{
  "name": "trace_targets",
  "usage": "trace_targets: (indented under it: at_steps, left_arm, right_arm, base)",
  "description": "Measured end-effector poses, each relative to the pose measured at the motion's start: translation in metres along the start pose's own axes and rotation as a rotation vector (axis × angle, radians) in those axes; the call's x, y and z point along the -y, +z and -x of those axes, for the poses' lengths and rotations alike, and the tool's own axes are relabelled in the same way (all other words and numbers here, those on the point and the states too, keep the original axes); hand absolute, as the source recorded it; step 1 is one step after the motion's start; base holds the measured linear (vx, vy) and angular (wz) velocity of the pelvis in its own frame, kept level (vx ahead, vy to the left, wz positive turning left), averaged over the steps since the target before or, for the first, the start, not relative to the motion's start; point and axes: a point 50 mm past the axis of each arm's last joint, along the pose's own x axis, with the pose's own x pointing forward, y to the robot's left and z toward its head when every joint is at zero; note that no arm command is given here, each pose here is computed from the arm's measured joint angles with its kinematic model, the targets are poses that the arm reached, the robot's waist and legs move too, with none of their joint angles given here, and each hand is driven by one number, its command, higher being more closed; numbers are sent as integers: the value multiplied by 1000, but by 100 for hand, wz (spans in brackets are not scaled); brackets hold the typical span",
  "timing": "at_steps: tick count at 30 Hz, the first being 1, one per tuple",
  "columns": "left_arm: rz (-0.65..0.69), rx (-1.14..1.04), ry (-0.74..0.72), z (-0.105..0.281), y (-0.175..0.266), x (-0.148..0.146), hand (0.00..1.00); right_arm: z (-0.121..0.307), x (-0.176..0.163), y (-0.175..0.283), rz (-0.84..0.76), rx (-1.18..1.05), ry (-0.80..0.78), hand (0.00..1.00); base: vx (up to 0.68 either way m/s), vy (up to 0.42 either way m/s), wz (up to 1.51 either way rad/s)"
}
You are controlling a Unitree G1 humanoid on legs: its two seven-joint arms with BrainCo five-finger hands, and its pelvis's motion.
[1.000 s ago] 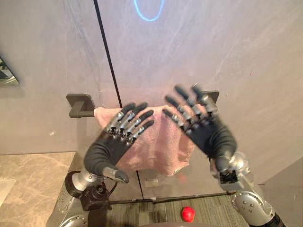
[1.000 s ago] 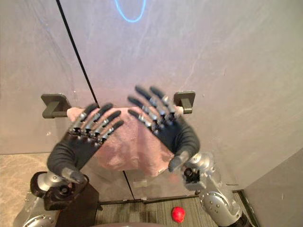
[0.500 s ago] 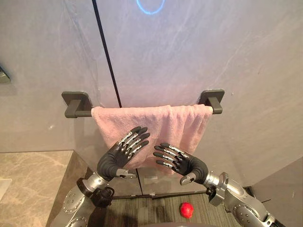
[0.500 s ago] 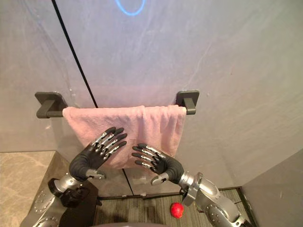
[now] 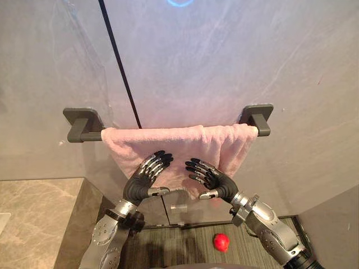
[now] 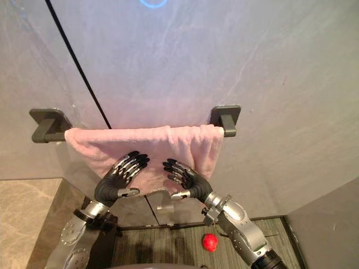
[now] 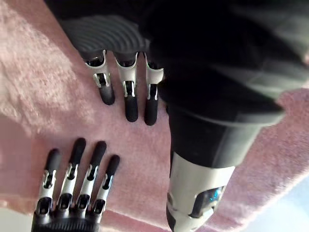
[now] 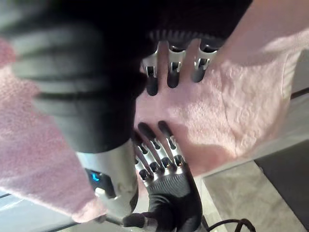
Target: Organize washtable
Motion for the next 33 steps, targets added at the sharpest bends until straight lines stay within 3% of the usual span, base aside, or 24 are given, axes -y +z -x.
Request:
trace_targets:
  at_steps: [12, 33]
  left_arm:
    - [-44, 1, 228, 9, -7, -26, 0]
    - [-67, 43, 526, 35, -2, -56, 0]
  right_arm:
    - [6, 24, 9, 31, 75, -186, 0]
    - [62, 55, 30, 11, 297, -598, 0]
  base:
    - [-22, -7, 0]
    - [0, 0, 0]
